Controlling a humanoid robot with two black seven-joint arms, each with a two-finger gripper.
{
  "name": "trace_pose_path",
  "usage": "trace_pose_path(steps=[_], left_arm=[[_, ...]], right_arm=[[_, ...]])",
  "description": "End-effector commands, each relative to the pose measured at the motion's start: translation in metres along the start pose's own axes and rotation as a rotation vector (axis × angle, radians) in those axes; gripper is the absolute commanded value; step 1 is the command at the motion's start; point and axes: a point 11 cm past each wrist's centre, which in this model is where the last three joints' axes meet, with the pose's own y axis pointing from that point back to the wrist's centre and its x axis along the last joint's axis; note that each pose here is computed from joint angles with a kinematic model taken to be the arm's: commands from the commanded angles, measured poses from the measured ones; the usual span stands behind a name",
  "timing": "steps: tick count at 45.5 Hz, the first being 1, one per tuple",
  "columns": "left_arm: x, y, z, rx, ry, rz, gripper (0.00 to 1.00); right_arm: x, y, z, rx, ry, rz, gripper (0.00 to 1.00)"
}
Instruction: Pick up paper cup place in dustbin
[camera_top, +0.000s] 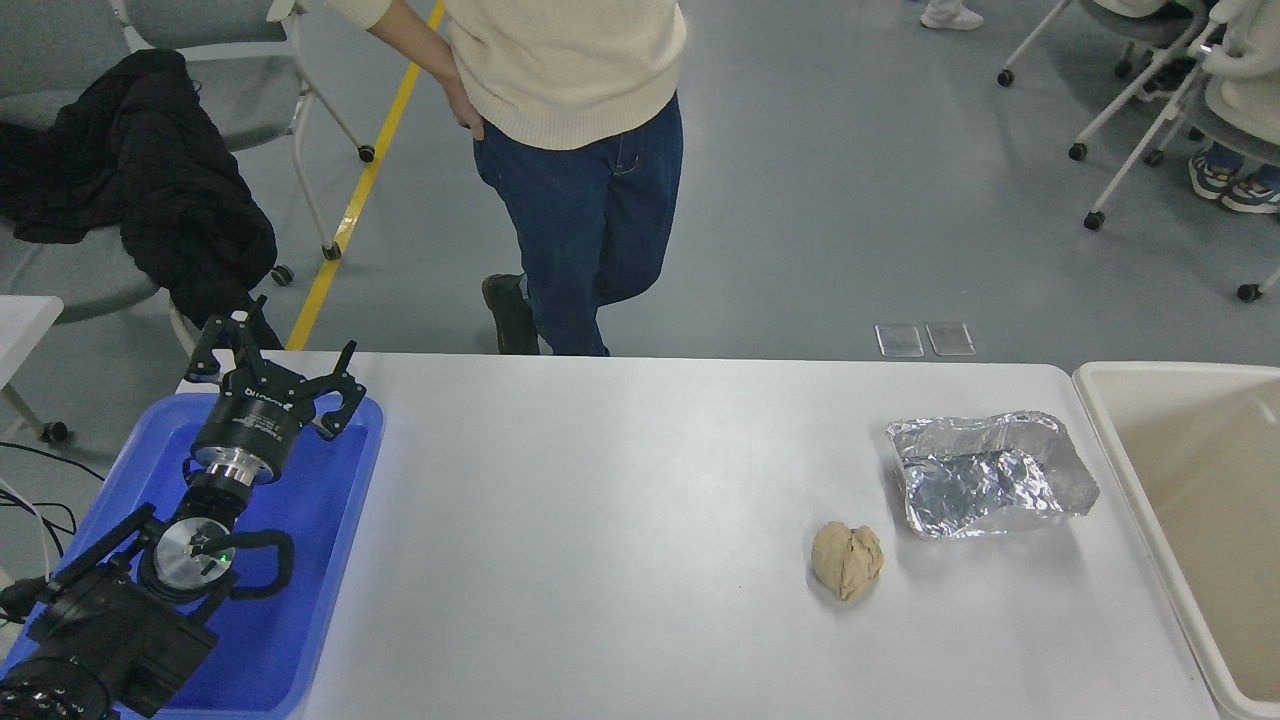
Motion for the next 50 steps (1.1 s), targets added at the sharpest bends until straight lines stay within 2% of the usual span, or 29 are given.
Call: trace_pose_path(steps=[1,6,7,9,10,11,17,21,44,50], left_arm=[[0.001,0.001,0.000,0.001,0.000,0.001,1.00],[0.000,0.000,0.000,0.000,0.000,0.000,1.00],[0.000,0.000,0.000,0.000,0.000,0.000,1.00],[0.000,0.000,0.000,0.000,0.000,0.000,1.00],[0.000,0.000,0.000,0.000,0.000,0.000,1.00],[0.000,0.000,0.000,0.000,0.000,0.000,1.00],[0.000,0.000,0.000,0.000,0.000,0.000,1.00],[0.000,0.000,0.000,0.000,0.000,0.000,1.00],[0.000,0.000,0.000,0.000,0.000,0.000,1.00],[0.000,0.000,0.000,0.000,0.000,0.000,1.00]], right_arm=[[-0.017,0.000,0.004,-0.020,0.008,0.013,0.00],[-0.020,0.000,0.004,-0.017,0.003,0.008,0.00],[-0.019,0.000,0.005,-0.018,0.003,0.008,0.17],[-0.013,0.000,0.005,-0.020,0.001,0.026,0.65],[-0.010,0.000,0.006,-0.021,-0.003,0.035,0.84],[-0.009,0.000,0.005,-0.020,-0.007,0.039,0.90],[-0.010,0.000,0.005,-0.019,-0.052,0.046,0.93],[-0.009,0.000,0.005,-0.020,-0.110,0.053,0.99],[-0.010,0.002,0.006,-0.009,-0.173,0.015,0.99],[0.002,0.001,-0.006,0.016,-0.190,0.028,0.99]])
